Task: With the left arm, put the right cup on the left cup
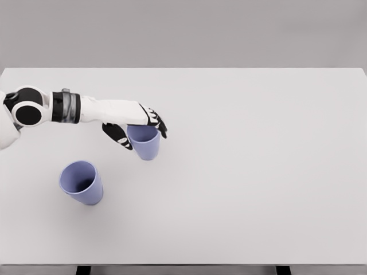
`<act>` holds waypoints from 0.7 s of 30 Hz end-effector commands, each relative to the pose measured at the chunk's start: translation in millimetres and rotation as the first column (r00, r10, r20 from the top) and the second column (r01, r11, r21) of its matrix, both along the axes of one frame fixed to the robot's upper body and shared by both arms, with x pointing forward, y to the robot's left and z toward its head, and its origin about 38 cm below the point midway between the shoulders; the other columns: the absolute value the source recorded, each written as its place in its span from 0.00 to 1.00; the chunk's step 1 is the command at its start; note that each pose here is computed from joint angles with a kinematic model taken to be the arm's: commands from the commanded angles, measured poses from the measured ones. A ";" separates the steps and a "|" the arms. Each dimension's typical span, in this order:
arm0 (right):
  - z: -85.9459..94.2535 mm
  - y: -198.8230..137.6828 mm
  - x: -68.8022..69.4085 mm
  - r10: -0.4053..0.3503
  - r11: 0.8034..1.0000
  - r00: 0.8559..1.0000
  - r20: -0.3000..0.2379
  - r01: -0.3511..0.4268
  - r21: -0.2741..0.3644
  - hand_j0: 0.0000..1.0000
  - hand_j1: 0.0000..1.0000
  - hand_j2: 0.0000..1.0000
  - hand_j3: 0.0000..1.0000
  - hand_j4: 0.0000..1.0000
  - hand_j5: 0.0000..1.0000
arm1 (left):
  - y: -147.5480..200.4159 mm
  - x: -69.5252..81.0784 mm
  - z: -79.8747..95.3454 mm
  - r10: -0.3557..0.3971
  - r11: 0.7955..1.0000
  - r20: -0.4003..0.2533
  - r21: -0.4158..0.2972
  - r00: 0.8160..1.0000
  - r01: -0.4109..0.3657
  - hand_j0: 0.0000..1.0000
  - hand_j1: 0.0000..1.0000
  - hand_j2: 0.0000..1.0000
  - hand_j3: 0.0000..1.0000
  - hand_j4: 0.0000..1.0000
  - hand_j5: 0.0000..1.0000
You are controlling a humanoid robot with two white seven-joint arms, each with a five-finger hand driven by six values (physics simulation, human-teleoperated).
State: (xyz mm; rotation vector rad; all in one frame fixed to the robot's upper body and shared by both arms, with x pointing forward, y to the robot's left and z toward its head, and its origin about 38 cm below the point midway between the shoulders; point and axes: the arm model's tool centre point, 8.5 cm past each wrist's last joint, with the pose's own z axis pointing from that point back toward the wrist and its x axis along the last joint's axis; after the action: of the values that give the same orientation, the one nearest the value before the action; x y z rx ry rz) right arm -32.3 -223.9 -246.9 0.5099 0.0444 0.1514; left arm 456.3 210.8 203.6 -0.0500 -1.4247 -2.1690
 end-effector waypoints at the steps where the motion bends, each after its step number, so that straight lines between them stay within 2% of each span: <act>1: 0.0 0.0 0.1 0.001 1.000 1.000 0.001 -0.001 0.001 1.00 1.00 1.00 1.00 1.00 1.00 | -1.1 -1.2 0.9 -0.005 1.000 -0.002 -0.003 1.000 0.005 0.50 0.50 0.50 0.50 0.50 0.50; 5: 0.1 0.0 -0.4 0.001 1.000 1.000 -0.001 -0.001 0.001 1.00 1.00 1.00 1.00 1.00 1.00 | -5.4 -4.6 4.0 -0.022 1.000 0.000 -0.010 1.000 0.022 0.50 0.50 0.50 0.50 0.50 0.50; 10: 0.0 0.0 0.1 0.001 1.000 1.000 0.001 -0.001 0.001 1.00 1.00 1.00 1.00 1.00 1.00 | 7.7 -12.6 22.2 -0.021 0.999 0.020 -0.028 1.000 0.022 0.41 0.41 0.41 0.41 0.41 0.41; 11: 0.0 0.0 0.1 0.001 1.000 1.000 0.001 -0.001 0.001 1.00 1.00 1.00 1.00 1.00 1.00 | 12.3 -15.6 28.2 -0.022 0.999 0.030 -0.026 0.999 0.023 0.41 0.41 0.41 0.41 0.41 0.41; 15: 0.0 0.0 0.1 0.001 1.000 1.000 0.001 -0.001 0.001 1.00 1.00 1.00 1.00 1.00 1.00 | 36.4 -41.0 72.3 -0.036 0.998 0.076 -0.042 0.996 0.039 0.41 0.41 0.41 0.41 0.41 0.41; 21: 0.0 0.0 0.1 0.001 1.000 1.000 0.001 -0.001 0.001 1.00 1.00 1.00 1.00 1.00 1.00 | 60.3 -68.3 101.5 -0.033 0.999 0.096 -0.034 0.995 0.036 0.42 0.42 0.42 0.42 0.42 0.42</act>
State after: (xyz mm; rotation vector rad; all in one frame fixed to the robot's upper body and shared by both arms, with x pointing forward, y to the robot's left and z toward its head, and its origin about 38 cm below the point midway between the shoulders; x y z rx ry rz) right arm -32.2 -223.9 -246.9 0.5099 0.0442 0.1514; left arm 399.3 262.9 301.6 0.0270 -1.5306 -2.2117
